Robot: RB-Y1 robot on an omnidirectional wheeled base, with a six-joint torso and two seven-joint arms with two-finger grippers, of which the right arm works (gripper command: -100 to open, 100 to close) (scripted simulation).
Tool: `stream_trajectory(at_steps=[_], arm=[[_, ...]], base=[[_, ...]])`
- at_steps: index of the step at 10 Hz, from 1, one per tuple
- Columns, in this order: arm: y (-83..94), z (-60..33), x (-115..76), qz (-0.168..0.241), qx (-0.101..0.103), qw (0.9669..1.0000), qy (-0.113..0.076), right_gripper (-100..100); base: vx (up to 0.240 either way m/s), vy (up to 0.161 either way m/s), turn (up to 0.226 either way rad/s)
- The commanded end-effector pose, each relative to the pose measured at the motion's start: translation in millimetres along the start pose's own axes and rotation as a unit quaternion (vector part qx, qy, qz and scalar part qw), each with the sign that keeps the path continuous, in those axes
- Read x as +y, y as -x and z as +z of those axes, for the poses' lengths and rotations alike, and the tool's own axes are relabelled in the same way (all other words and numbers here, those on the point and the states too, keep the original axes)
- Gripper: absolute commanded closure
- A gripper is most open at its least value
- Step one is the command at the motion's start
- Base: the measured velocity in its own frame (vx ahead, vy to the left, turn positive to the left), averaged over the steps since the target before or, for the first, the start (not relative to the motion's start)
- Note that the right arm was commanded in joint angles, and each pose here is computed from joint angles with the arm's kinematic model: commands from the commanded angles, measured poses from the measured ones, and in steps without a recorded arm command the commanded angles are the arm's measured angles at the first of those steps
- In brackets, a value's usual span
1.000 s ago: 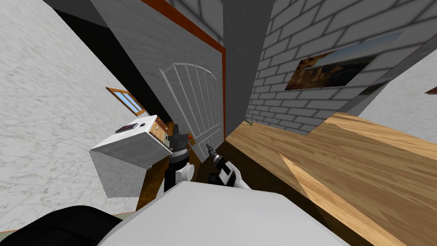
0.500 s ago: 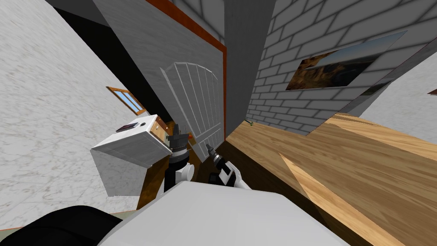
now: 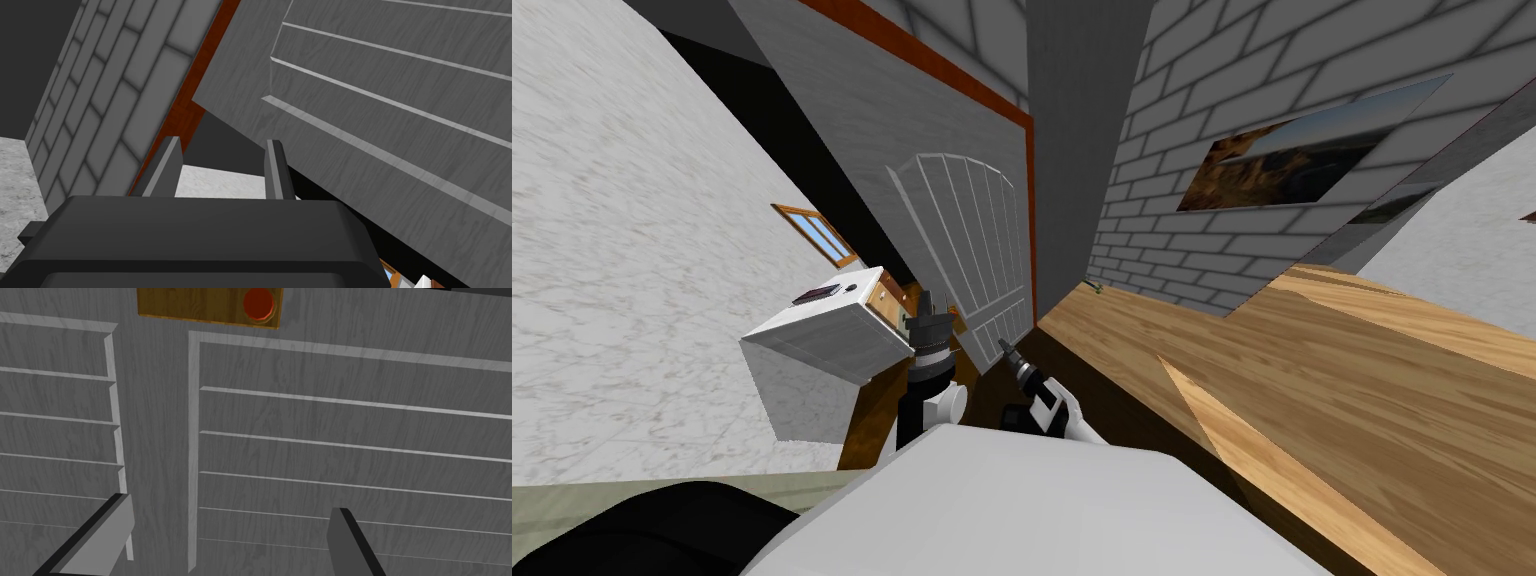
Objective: Pull the door open
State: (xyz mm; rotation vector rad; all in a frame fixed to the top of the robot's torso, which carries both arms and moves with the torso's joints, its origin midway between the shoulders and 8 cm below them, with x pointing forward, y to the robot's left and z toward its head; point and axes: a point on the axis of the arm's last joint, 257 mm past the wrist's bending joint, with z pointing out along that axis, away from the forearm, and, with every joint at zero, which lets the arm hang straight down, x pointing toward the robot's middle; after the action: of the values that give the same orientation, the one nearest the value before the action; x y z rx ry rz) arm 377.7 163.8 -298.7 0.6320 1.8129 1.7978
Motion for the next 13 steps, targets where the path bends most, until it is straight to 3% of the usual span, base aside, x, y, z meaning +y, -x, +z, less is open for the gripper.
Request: stream_trajectory(at_steps=[1,7,9,13], arm=[[5.4,-5.8,-8.7,-0.006,-0.001,0.9999,-0.009,-100],[35.6,-24.1,-45.4,-0.029,-0.008,0.9983,-0.050,-100],[46.2,-26.0,-54.1,-0.034,-0.011,0.9975,-0.060,-100],[45.0,-15.5,-47.7,-0.027,-0.012,0.9981,-0.054,-100]], base=[[-0.111,-0.154,0.014],[-0.091,-0.188,-0.014],[-0.061,-0.148,-0.075],[0.042,0.104,-0.041]])
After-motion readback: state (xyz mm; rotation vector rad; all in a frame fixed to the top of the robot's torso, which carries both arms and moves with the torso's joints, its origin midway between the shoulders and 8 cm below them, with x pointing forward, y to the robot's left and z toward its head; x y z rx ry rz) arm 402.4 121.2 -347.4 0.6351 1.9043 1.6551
